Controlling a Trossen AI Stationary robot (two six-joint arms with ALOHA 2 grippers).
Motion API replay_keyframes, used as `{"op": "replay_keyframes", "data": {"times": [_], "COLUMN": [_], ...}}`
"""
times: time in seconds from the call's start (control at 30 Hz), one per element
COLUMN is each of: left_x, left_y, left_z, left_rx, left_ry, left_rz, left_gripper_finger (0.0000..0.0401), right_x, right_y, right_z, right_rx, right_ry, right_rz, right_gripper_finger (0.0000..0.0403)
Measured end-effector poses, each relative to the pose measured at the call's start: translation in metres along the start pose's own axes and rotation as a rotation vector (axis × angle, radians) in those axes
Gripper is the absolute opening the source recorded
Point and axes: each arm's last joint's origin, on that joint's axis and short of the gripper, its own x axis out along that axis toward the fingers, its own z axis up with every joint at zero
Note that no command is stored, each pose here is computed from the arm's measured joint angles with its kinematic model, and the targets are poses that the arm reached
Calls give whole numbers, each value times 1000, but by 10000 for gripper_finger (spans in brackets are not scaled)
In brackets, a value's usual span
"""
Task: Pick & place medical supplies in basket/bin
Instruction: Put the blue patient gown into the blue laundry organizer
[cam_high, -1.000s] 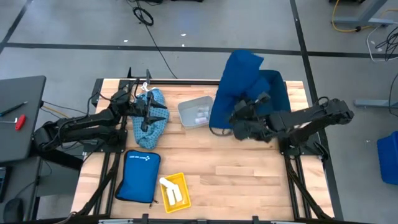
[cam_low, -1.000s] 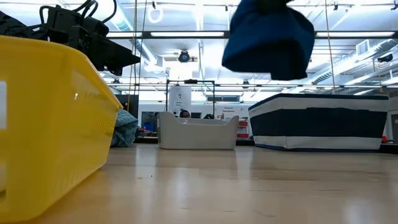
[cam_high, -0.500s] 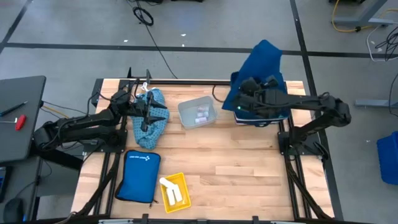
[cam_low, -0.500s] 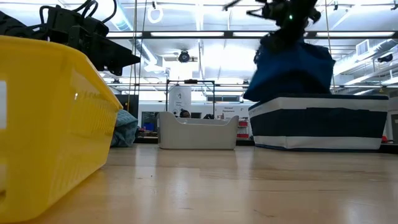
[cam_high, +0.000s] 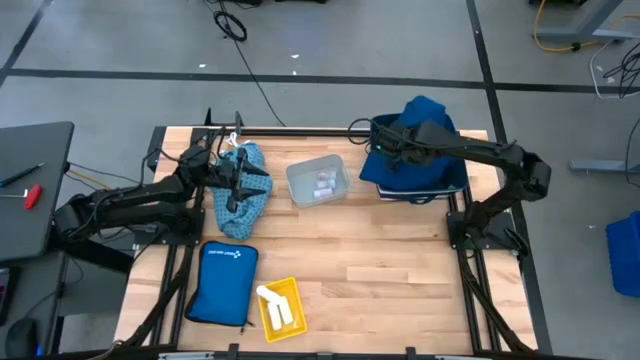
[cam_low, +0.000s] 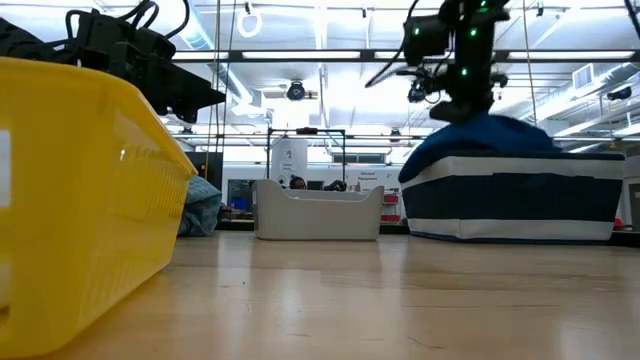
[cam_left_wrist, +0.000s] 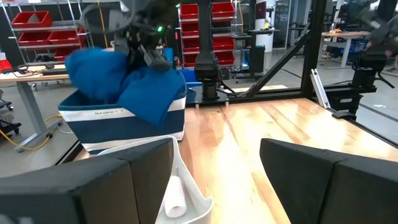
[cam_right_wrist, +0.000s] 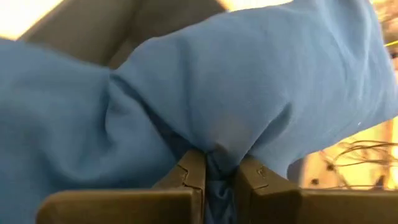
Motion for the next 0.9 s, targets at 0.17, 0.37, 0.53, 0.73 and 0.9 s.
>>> {"op": "replay_keyframes", "data": {"times": [0.17, 0.37, 0.53, 0.73, 0.9], "left_x": [0, 0, 0, 0, 0], "left_y": [0, 0, 0, 0, 0], "left_z": [0, 0, -1, -1, -1], "left_rx": [4, 2, -3, -4, -4], "left_ry": [0, 3, 10, 11, 11], "left_rz": [0, 3, 4, 5, 5], "left_gripper_finger": [246, 246, 246, 246, 246], "right_x": [25, 58, 77, 89, 91], "right_y": [8, 16, 24, 34, 37], "right_z": [8, 14, 15, 15, 21], "right_rx": [-80, -121, -141, -176, -149], "right_ry": [109, 220, 308, 369, 311], "right_rz": [91, 124, 220, 318, 317], "right_gripper_finger": [33, 33, 33, 33, 56]}}
